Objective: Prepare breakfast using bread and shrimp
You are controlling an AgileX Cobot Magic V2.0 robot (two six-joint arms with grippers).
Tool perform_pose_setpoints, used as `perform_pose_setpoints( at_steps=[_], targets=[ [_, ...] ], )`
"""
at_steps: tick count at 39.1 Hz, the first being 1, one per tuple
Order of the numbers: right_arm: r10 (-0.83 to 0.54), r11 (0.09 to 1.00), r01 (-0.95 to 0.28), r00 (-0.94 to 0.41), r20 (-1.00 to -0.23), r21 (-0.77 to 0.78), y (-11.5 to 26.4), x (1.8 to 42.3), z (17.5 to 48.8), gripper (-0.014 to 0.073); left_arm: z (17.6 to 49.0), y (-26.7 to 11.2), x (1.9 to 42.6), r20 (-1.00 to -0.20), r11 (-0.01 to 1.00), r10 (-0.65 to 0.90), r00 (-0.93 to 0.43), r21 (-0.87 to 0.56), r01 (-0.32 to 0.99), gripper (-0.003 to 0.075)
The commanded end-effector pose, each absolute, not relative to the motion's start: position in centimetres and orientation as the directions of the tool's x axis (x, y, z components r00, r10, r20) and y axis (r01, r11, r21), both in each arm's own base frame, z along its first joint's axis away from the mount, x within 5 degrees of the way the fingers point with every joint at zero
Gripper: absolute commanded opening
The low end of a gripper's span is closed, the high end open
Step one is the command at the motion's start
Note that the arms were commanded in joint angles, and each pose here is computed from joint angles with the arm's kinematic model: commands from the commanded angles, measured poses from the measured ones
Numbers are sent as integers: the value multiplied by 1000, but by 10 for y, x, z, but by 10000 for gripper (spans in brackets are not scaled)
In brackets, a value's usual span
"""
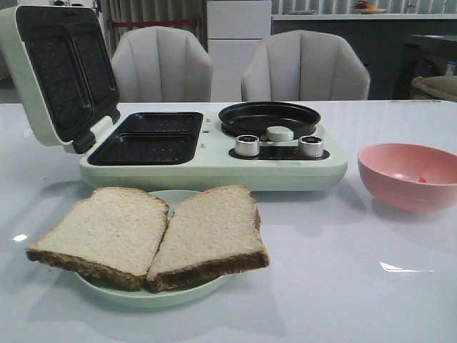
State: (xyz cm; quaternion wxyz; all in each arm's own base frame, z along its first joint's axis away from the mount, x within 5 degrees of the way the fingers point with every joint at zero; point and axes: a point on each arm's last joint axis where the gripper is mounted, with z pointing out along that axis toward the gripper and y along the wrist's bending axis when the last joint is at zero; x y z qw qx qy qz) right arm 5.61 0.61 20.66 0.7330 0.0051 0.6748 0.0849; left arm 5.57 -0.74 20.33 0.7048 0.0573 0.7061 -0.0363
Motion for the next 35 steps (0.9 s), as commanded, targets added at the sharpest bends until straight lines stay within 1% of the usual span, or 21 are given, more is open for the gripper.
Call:
perform_pose_setpoints(
  at_steps=[1, 29, 35],
  targets=[
    [136, 986, -125, 205, -969, 112, 5, 52, 221, 146, 205, -7, 55, -997, 991, 6, 75, 16, 131, 114],
    [136, 986, -125, 205, -969, 112, 5, 52, 221, 146, 205, -7, 55, -997, 991, 6, 75, 16, 131, 114],
    [136, 986, -125, 205, -969, 112, 5, 52, 221, 146, 213, -7, 54, -987, 991, -5, 161, 16, 130, 114]
  ],
)
